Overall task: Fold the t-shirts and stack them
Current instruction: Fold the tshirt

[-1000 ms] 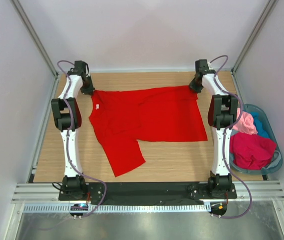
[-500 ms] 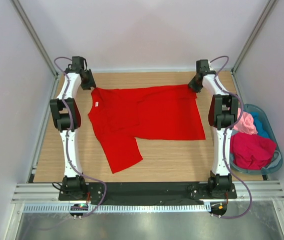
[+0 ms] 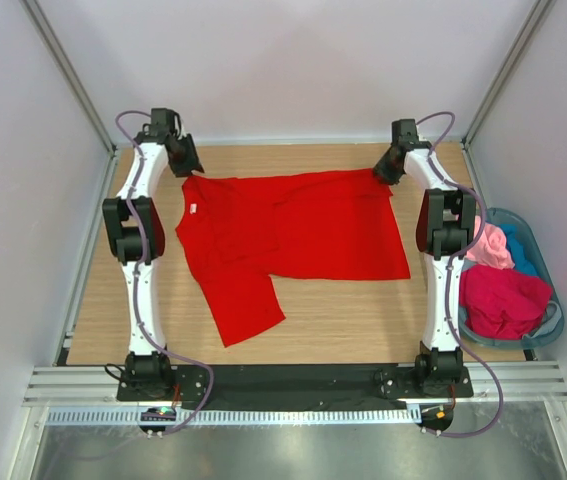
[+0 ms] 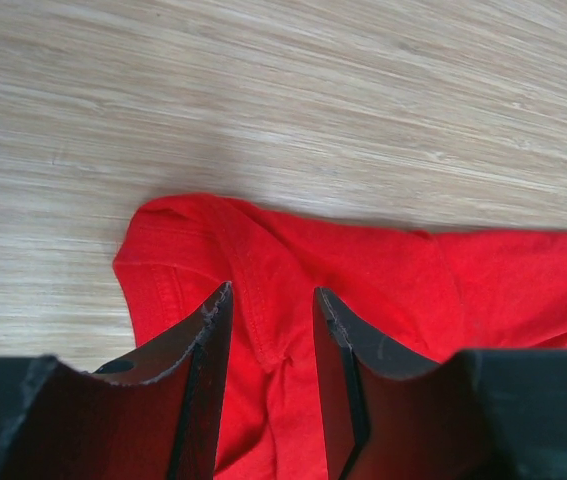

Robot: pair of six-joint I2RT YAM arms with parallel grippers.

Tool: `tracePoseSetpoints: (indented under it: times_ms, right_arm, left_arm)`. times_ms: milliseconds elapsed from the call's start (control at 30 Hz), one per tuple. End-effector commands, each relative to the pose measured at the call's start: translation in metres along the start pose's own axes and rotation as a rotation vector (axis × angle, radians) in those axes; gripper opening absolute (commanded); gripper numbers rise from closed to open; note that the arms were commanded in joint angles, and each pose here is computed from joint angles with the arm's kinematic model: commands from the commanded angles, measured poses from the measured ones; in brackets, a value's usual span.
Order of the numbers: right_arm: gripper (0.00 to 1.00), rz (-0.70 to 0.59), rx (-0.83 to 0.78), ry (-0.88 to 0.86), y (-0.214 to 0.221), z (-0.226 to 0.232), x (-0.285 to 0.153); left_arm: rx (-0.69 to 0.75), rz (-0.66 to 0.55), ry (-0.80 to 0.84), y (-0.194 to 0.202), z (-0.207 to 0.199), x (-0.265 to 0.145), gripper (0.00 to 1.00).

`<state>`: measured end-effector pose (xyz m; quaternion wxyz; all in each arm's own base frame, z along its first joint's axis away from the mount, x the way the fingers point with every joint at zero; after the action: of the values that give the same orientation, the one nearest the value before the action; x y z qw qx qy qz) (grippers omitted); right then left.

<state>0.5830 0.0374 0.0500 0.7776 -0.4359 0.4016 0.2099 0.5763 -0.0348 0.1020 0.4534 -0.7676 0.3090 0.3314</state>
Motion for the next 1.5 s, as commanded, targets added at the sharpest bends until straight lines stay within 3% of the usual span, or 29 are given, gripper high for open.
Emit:
tracePoseSetpoints:
  times_ms: [0,400,433,467,567,667,967,1467]
  right_arm:
    - [0.35,-0.027,-0.009,-0.036,-0.008,0.008,-0.006]
    - [0.34,-0.033,-0.001,-0.033,-0.010,0.009,-0.005]
    - [0.34,-0.036,0.000,-0.031,-0.011,0.009,-0.006]
    - [0.35,-0.036,0.000,-0.028,-0.011,0.008,-0.005]
    - [0.33,-0.038,0.002,-0.008,-0.010,0.005,-0.004]
    - [0.32,-0.036,0.010,0.035,-0.008,-0.004,-0.001]
    - [0.31,-0.033,-0.017,0.049,-0.007,-0.007,-0.002]
    - [0.37,-0.028,-0.095,-0.137,-0.019,0.027,-0.050]
  left_arm:
    - [-0.048,0.034,-0.013,0.008,0.004,0.009,0.39]
    - [-0.106,0.058,-0.051,0.017,0.013,0.023,0.33]
    - [-0.110,0.055,-0.050,0.017,0.012,0.023,0.30]
    - [-0.111,0.056,-0.048,0.017,0.011,0.023,0.19]
    - [-0.120,0.041,-0.075,0.012,0.012,0.012,0.00]
    - [-0.128,0.010,-0.144,0.007,0.020,-0.003,0.00]
    - [-0.212,0.015,-0.216,0.009,0.049,0.009,0.00]
    - [-0.137,-0.012,-0.151,-0.002,0.040,0.014,0.00]
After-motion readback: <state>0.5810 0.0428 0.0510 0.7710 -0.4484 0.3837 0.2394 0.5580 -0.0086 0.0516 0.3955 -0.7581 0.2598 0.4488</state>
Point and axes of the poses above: each gripper's point midway between its finger pads, its own x axis out along the fingers, its own z axis along the line the jaws close on, y = z × x, the point moved 2 cm from there along -x, back along the fingers, and after that the axes turned 5 degrees about -x, right-handed, at the moved point
